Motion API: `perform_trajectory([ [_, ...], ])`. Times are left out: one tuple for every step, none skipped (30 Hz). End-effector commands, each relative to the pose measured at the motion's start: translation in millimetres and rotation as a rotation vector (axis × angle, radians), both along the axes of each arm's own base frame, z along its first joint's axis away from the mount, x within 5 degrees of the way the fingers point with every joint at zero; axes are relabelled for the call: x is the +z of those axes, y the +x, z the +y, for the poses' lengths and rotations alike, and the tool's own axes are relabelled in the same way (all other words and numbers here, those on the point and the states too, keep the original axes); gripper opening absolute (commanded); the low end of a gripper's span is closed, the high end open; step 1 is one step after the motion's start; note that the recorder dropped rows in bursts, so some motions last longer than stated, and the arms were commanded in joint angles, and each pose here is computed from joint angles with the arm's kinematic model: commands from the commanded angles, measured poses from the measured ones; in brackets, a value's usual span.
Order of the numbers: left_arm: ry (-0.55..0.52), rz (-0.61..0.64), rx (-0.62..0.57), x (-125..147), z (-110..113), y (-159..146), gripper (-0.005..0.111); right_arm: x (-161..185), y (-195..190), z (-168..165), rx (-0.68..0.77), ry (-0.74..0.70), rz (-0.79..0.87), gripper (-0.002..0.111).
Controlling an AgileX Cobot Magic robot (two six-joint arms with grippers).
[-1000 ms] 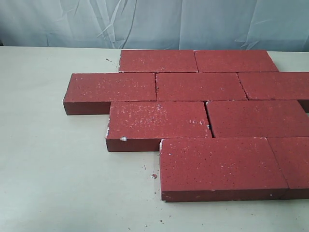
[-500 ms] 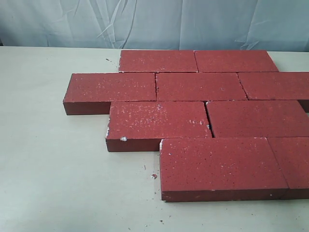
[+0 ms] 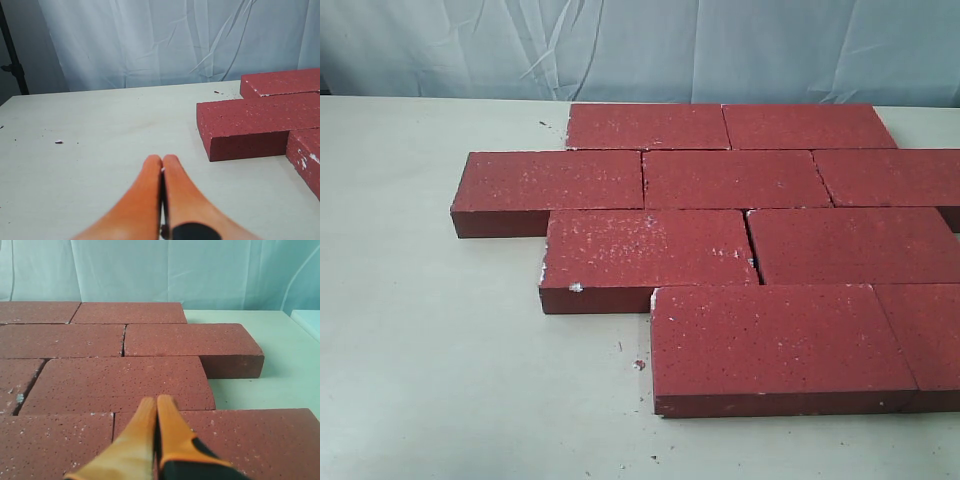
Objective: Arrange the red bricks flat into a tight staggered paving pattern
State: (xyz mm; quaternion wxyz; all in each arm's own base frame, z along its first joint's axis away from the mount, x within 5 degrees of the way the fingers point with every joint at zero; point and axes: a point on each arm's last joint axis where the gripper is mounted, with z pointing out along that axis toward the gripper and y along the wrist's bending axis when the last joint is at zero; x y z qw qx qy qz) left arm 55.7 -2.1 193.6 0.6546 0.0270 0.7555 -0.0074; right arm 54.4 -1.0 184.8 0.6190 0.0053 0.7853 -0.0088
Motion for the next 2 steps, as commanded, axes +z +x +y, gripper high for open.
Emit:
perform_trajectory([
  [-0.002,-0.006,0.0,-0.8,0.0,-0.2,0.0,0.3,-0.3,-0.2,-0.004,0.002,-0.012,-0.001],
  [-0.002,-0.006,0.0,-0.8,0.0,-0.2,0.0,0.3,-0.3,-0.2,-0.004,0.002,-0.012,-0.001],
])
